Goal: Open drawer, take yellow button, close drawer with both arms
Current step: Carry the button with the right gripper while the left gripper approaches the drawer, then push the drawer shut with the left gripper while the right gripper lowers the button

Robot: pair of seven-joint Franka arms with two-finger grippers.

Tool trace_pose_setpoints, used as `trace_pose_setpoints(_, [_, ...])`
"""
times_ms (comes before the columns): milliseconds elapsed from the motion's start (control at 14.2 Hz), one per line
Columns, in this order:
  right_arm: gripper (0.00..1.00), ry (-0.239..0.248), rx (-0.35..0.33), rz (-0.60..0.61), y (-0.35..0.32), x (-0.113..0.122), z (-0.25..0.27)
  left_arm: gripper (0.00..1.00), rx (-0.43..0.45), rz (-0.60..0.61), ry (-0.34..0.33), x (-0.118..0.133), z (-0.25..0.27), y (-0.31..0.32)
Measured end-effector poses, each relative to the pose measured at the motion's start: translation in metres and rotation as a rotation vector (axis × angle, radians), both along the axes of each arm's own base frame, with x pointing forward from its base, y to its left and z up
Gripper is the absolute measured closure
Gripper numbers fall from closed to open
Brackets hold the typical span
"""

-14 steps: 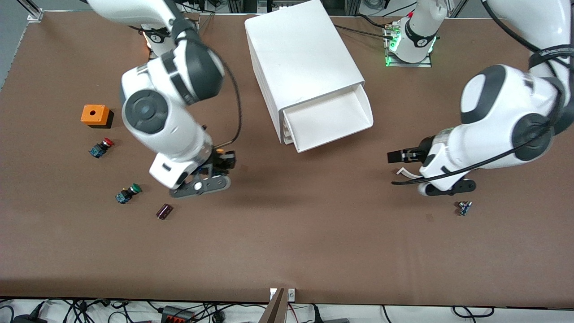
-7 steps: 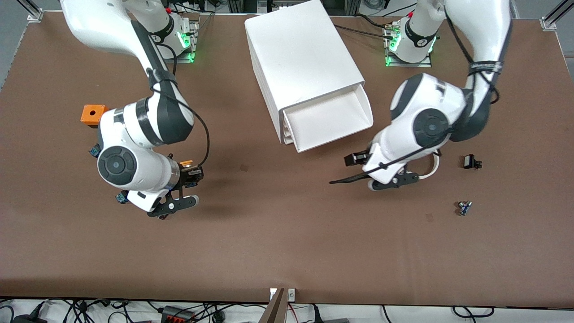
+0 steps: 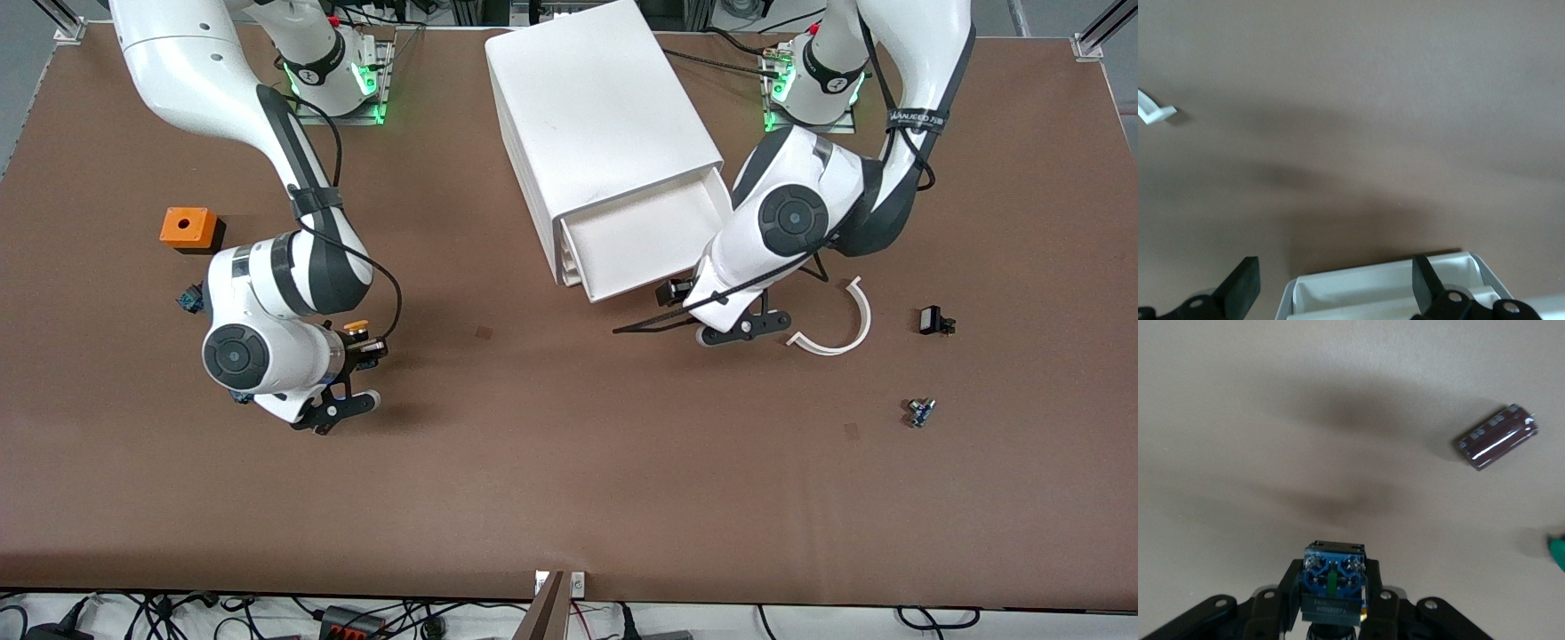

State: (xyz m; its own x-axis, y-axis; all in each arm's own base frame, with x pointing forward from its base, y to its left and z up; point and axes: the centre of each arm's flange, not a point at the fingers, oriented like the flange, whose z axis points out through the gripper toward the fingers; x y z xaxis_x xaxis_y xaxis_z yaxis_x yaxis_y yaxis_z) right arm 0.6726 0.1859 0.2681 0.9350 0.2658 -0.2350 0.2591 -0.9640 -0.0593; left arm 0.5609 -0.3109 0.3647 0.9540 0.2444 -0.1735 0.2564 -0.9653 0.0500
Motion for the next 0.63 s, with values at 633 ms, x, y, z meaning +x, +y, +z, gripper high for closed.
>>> trace_pose_setpoints(633, [0.59,-0.032,-0.001,-0.007,-0.006,-0.029,-0.074,0.0,0.02,-0.01,0.043,-0.064,0.0,-0.045])
